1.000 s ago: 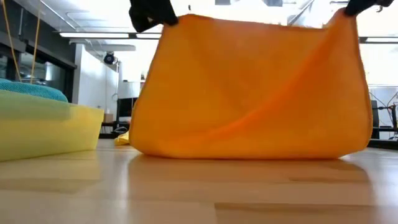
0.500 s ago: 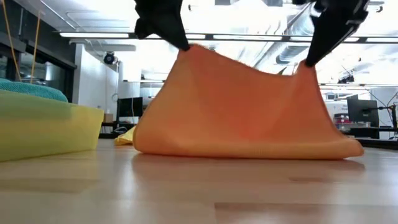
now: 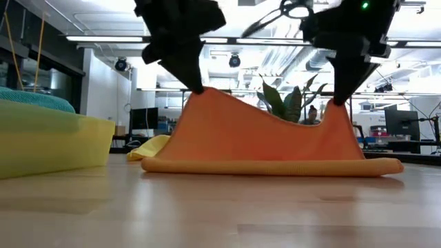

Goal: Fold microfiber towels
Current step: Fold the orange microfiber cloth

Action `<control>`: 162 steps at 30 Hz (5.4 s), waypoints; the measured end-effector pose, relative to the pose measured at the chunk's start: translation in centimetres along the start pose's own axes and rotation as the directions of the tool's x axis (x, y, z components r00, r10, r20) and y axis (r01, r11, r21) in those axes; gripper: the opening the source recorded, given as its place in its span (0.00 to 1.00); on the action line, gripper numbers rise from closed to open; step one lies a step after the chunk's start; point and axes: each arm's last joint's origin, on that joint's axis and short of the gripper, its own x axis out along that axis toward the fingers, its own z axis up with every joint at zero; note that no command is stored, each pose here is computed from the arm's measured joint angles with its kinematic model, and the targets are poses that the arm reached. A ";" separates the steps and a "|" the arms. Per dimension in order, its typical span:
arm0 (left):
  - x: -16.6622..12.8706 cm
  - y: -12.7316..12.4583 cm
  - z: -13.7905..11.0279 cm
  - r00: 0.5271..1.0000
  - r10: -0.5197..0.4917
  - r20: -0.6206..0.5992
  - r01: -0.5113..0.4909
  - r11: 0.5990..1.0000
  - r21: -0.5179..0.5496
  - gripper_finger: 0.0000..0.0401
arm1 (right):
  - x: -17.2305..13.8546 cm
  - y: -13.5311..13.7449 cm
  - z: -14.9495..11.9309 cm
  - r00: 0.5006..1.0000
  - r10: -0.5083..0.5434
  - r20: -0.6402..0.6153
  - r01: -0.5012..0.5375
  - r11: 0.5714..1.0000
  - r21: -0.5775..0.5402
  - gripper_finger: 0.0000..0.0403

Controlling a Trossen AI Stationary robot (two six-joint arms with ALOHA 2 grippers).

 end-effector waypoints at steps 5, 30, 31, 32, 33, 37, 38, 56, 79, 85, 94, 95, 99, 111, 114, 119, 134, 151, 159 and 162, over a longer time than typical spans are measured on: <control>0.0 0.3 -0.1 0.999 0.054 0.011 -0.053 0.998 -0.035 0.00 | 1.0 -0.2 0.7 0.999 -0.037 -0.020 0.038 0.994 0.103 0.00; 1.3 0.4 -0.9 0.982 0.191 0.013 -0.191 0.981 -0.028 0.00 | 1.8 -1.0 1.8 0.996 -0.069 -0.047 0.081 0.941 0.328 0.00; 1.7 0.2 -1.1 0.981 0.195 0.006 -0.195 0.981 -0.021 0.00 | 1.8 -1.0 1.8 0.997 -0.069 -0.046 0.080 0.938 0.337 0.00; 2.1 0.0 -1.3 0.980 0.201 -0.005 -0.201 0.980 -0.011 0.00 | 1.8 -1.0 1.8 0.997 -0.068 -0.047 0.080 0.936 0.342 0.00; 2.6 -0.2 -1.5 0.978 0.206 -0.018 -0.206 0.978 -0.001 0.00 | 1.8 -1.0 1.8 0.997 -0.068 -0.047 0.080 0.936 0.343 0.00; 3.7 -0.7 -2.1 0.976 0.209 -0.058 -0.208 0.978 0.024 0.01 | 1.8 -1.0 1.8 0.997 -0.068 -0.047 0.080 0.936 0.343 0.00; 3.9 -0.8 -2.2 0.976 0.211 -0.062 -0.210 0.977 0.028 0.02 | 1.8 -1.0 1.8 0.997 -0.068 -0.047 0.080 0.936 0.343 0.00; 4.1 -0.6 -2.0 0.956 0.294 0.026 -0.295 0.951 0.090 0.04 | 1.8 -1.0 1.8 0.996 -0.065 -0.054 0.082 0.880 0.467 0.06; 5.7 2.1 -0.3 0.925 0.380 0.018 -0.380 0.922 0.078 0.28 | 2.3 -1.7 2.6 0.994 -0.098 -0.044 0.107 0.866 0.489 0.39; 6.2 3.0 0.3 0.920 0.391 -0.002 -0.387 0.911 0.139 0.33 | 2.3 -1.7 2.6 0.994 -0.099 -0.042 0.107 0.871 0.480 0.39; 3.0 3.0 0.7 0.990 0.088 -0.112 -0.056 0.962 0.266 0.31 | 2.9 -1.6 1.2 0.985 -0.057 -0.165 0.041 0.994 -0.100 0.33; 2.5 2.8 0.3 0.994 0.065 -0.089 -0.039 0.964 0.264 0.30 | 3.2 -1.8 0.4 0.979 -0.073 -0.188 0.044 0.988 -0.151 0.29; 0.1 2.6 -2.3 0.999 -0.021 0.030 0.015 0.985 0.170 0.18 | 3.8 -3.0 -3.6 0.973 -0.080 -0.217 0.044 0.985 -0.165 0.06; -3.5 3.2 -7.1 0.767 -0.398 0.503 0.517 0.848 -0.117 0.01 | 6.6 -5.6 -7.6 0.920 0.389 0.051 -0.391 0.894 0.219 0.00; -3.4 3.4 -7.3 0.769 -0.396 0.502 0.521 0.843 -0.133 0.00 | 7.4 -5.4 -7.1 0.884 0.455 0.109 -0.467 0.854 0.227 0.00; -3.4 3.4 -7.3 0.773 -0.392 0.498 0.525 0.837 -0.157 0.00 | 8.1 -5.6 -6.3 0.875 0.464 0.137 -0.483 0.847 0.223 0.00; -3.3 3.4 -7.4 0.783 -0.382 0.491 0.513 0.843 -0.162 0.00 | 9.8 -8.1 -1.7 0.894 0.291 0.340 -0.421 0.805 0.418 0.00; -2.2 4.2 -7.7 0.858 -0.363 0.363 0.451 0.870 -0.198 0.00 | 9.7 -10.6 -1.9 0.943 0.147 0.298 -0.315 0.686 0.656 0.00; 1.1 8.7 -6.9 0.962 -0.271 -0.032 0.241 0.900 -0.363 0.00 | 7.4 -9.6 -2.9 0.887 0.341 0.310 -0.458 0.735 0.500 0.00; 3.1 9.7 -6.4 0.941 -0.318 -0.113 0.255 0.890 -0.378 0.00 | 7.2 -9.2 -3.2 0.886 0.341 0.315 -0.461 0.726 0.510 0.00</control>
